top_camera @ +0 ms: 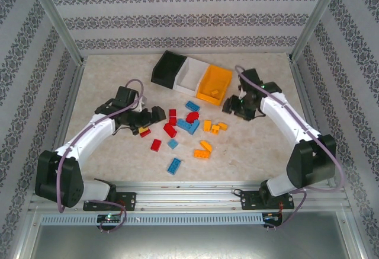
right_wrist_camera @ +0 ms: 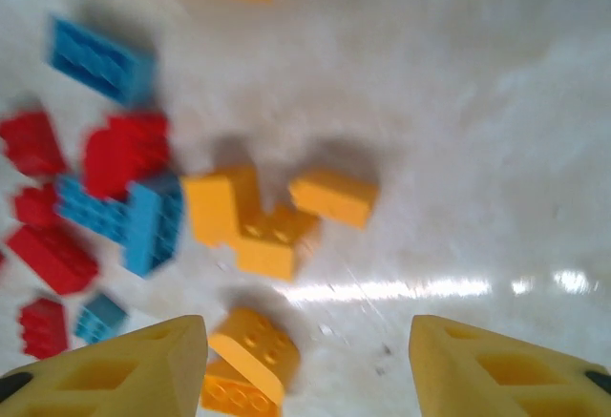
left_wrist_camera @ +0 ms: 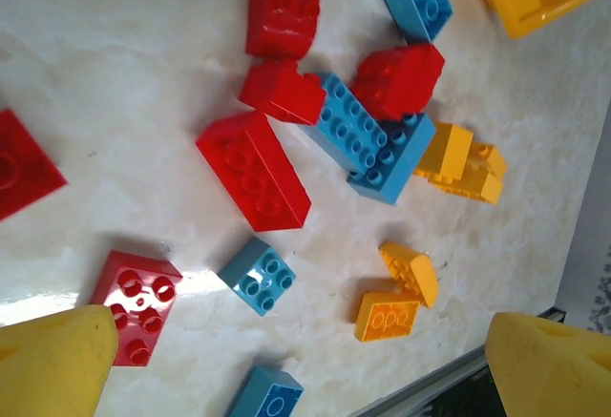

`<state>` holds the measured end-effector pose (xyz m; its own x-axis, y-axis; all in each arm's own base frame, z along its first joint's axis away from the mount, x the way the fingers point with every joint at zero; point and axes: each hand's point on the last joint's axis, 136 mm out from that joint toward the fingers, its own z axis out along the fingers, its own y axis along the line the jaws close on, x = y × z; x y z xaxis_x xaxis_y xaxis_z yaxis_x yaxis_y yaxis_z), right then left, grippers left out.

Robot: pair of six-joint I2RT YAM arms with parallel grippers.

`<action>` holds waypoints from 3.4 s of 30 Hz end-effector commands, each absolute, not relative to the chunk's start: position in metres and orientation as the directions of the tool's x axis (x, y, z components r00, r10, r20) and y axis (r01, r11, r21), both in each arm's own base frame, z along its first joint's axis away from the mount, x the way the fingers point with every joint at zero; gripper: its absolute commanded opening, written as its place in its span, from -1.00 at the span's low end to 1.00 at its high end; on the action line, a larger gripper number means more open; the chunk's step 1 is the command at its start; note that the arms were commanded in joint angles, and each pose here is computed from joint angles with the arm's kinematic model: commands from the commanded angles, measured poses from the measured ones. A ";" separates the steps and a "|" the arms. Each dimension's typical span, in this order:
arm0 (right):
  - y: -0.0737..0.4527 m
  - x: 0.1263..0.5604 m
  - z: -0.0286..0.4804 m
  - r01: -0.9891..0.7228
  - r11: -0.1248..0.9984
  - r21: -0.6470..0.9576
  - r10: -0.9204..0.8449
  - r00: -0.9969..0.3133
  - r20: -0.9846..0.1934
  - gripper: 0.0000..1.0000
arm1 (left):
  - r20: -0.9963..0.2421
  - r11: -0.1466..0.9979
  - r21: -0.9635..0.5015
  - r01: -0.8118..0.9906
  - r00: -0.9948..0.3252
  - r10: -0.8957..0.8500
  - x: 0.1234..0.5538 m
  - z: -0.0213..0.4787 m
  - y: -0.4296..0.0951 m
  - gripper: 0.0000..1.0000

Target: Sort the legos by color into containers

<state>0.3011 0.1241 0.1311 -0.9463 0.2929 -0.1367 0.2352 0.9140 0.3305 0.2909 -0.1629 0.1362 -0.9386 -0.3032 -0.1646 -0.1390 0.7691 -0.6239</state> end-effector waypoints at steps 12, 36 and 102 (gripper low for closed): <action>0.138 0.308 0.075 0.240 0.940 0.241 0.263 -0.962 -0.067 0.19 | -0.138 0.731 -0.653 -0.198 -0.918 -0.372 0.281 0.124 -0.171 1.00; 0.140 0.314 0.022 0.349 0.928 0.134 0.353 -0.936 -0.006 0.15 | -0.163 0.773 -0.610 -0.177 -0.926 -0.341 0.274 0.133 -0.162 1.00; 0.170 0.248 0.079 0.190 0.955 0.227 0.207 -0.977 -0.053 0.50 | -0.191 0.771 -0.636 -0.032 -0.962 -0.197 0.276 0.128 -0.240 1.00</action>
